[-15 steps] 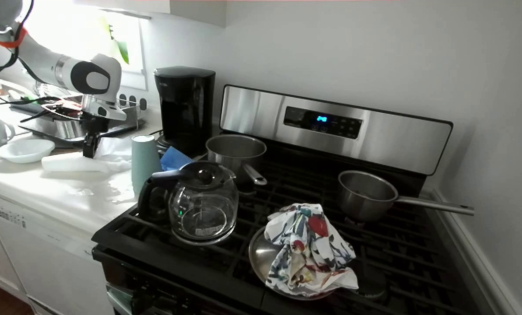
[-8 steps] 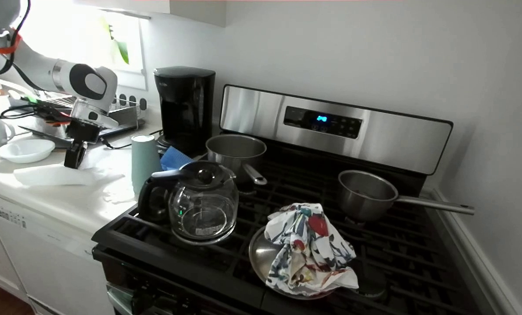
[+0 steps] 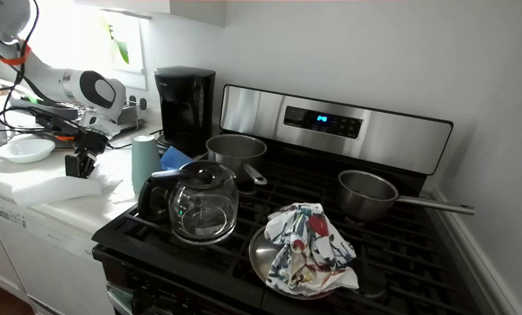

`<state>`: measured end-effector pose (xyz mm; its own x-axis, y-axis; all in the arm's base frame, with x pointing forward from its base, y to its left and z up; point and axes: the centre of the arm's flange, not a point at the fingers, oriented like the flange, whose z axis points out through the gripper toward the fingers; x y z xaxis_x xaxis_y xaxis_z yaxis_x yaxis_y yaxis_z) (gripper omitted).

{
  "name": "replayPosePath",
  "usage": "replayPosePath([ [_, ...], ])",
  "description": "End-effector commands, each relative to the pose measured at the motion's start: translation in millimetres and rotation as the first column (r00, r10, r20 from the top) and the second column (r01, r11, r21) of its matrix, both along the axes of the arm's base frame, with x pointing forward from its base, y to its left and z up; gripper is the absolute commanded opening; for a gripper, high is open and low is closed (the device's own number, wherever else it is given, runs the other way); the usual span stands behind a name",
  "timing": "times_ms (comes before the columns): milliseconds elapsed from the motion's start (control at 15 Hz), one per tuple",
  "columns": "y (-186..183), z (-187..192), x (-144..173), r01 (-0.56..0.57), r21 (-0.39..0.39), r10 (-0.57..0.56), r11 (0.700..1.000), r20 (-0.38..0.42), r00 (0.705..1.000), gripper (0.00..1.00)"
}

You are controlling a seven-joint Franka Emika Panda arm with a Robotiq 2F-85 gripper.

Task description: Use the paper towel to wipe the counter

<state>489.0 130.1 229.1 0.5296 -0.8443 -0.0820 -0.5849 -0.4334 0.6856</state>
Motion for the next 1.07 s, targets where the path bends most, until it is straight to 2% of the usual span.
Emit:
replayPosePath([
  [0, -6.9, 5.7, 12.9, 0.064, -0.111, -0.049, 0.992, 0.138, 0.989, 0.00],
  [200, -9.4, 13.9, 22.2, 0.130, -0.159, -0.089, 0.979, 0.244, 0.966, 0.00],
  [400, -6.8, 23.6, 36.0, 0.152, -0.166, -0.084, 0.974, 0.359, 0.930, 0.00],
  [733, 14.2, 42.3, 60.8, 0.146, -0.057, -0.087, 0.988, 0.578, 0.812, 0.00],
  [867, 25.4, 46.8, 67.1, 0.120, -0.008, -0.090, 0.993, 0.613, 0.785, 0.00],
  [1000, 38.7, 50.6, 70.0, 0.070, 0.012, -0.062, 0.997, 0.625, 0.778, 0.00],
])
